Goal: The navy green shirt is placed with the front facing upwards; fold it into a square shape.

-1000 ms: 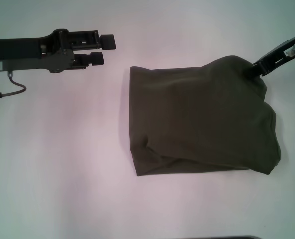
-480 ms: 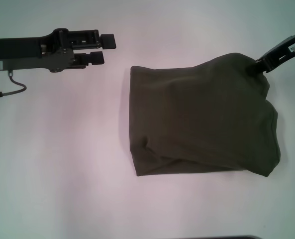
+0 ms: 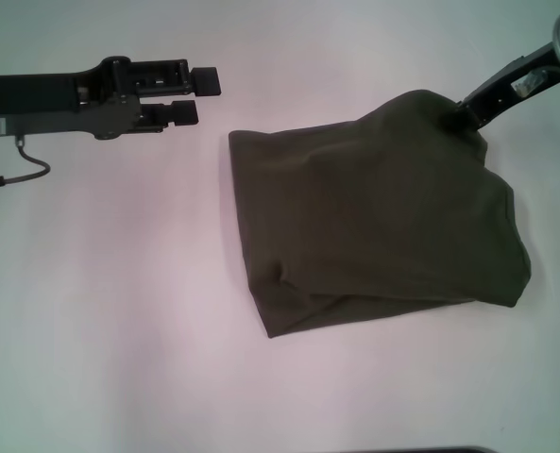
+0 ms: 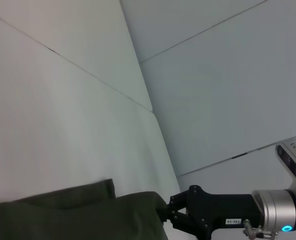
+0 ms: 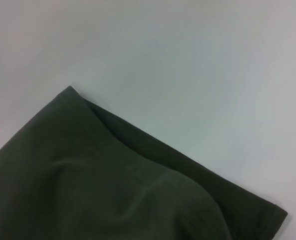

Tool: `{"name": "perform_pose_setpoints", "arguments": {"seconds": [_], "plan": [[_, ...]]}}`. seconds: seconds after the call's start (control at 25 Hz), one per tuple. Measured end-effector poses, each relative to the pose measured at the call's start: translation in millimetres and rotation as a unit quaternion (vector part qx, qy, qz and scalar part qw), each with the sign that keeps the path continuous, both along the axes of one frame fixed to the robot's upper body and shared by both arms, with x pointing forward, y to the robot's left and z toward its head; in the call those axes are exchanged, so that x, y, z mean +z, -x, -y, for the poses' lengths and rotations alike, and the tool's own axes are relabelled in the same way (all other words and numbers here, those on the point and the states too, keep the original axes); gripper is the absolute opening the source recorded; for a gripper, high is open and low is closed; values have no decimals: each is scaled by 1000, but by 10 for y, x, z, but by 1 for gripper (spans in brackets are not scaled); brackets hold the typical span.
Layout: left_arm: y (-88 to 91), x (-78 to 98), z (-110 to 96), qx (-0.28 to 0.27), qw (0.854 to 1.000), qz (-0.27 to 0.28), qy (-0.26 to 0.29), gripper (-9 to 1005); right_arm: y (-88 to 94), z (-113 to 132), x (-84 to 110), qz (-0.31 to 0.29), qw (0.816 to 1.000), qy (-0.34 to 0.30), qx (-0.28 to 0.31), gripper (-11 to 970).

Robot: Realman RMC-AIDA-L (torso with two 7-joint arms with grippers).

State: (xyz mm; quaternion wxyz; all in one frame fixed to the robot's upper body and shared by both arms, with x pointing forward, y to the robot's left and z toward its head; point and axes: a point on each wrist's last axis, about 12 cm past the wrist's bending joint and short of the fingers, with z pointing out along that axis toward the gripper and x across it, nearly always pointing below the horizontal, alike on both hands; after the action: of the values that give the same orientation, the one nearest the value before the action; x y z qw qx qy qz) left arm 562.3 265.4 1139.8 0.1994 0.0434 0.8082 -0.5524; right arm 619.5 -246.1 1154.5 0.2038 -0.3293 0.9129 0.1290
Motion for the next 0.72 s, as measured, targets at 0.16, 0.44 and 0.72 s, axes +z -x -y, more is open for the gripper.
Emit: {"name": "perform_pose_setpoints", "arguments": {"seconds": [0.16, 0.44, 0.72], "plan": [[11, -10, 2, -4, 1000, -1, -3, 721, -2, -30, -3, 1, 1000, 2, 2, 63], [23, -20, -26, 0, 1000, -1, -4, 721, 18, -29, 106, 12, 1000, -5, 5, 88], [11, -15, -28, 1, 1000, 0, -5, 721, 9, -24, 112, 12, 1000, -3, -2, 132]]}}
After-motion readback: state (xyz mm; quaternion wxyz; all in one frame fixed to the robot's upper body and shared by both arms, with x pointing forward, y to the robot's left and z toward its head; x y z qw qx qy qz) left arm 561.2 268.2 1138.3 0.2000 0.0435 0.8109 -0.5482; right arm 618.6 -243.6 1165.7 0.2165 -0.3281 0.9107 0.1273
